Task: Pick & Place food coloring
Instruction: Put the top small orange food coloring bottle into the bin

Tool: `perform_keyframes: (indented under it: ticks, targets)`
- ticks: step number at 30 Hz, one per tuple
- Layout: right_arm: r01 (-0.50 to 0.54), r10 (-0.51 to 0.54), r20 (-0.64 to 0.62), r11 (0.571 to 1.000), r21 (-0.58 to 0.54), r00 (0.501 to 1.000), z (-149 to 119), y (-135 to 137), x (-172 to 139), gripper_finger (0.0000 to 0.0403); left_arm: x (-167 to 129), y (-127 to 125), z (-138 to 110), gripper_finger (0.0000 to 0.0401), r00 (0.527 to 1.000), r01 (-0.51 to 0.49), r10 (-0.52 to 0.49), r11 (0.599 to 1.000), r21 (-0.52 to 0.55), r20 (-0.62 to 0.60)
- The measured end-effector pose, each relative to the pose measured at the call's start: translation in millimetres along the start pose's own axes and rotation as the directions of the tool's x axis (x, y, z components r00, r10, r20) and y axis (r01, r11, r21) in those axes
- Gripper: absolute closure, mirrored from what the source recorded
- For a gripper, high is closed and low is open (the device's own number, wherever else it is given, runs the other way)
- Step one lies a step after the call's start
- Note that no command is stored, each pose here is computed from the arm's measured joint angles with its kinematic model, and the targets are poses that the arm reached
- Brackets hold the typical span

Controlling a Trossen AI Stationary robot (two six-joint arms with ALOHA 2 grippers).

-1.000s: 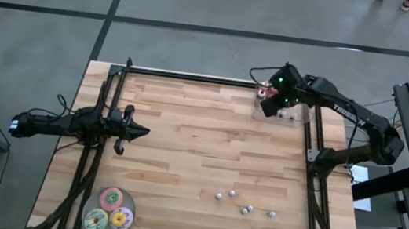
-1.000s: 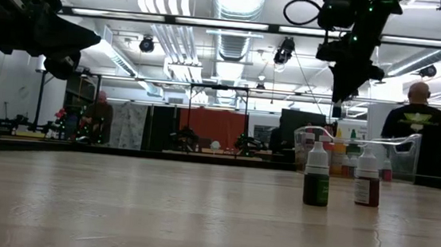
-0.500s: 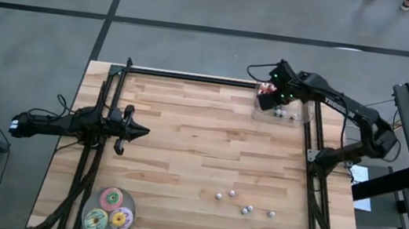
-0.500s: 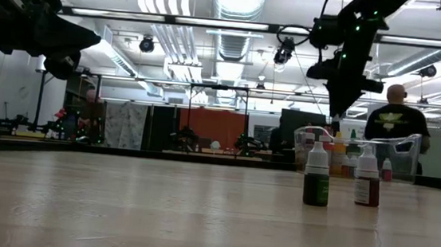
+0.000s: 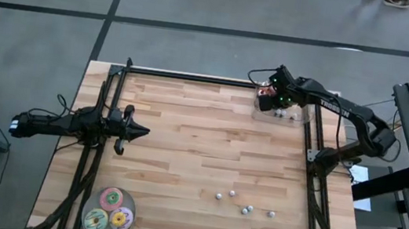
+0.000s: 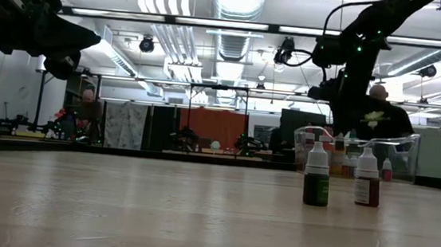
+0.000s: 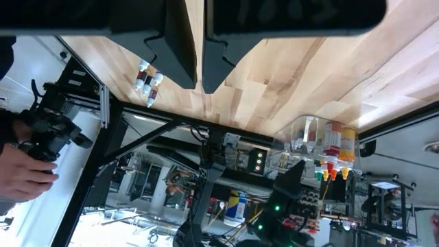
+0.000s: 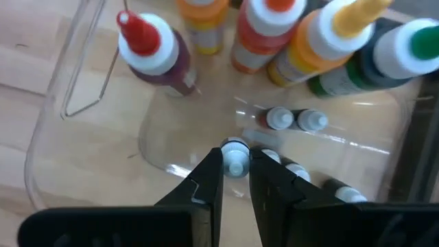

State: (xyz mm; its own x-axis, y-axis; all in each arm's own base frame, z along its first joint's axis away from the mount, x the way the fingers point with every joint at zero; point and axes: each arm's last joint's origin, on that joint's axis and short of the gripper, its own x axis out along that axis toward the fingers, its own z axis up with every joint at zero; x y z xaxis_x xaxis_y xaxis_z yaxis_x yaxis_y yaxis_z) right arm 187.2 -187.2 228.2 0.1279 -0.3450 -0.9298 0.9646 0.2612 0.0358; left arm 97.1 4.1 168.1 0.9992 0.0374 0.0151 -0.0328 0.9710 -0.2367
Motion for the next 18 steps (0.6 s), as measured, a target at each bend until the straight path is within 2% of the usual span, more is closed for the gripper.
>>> perform_keyframes:
  ticks: [18]
  targets:
    - [-0.002, 0.001, 0.029, 0.999, 0.034, 1.000, -11.6, -10.4, 29.5, 0.0353, 0.0, 0.0, -0.1, 0.0401, 1.000, 0.000, 0.000, 1.000, 0.000, 0.000]
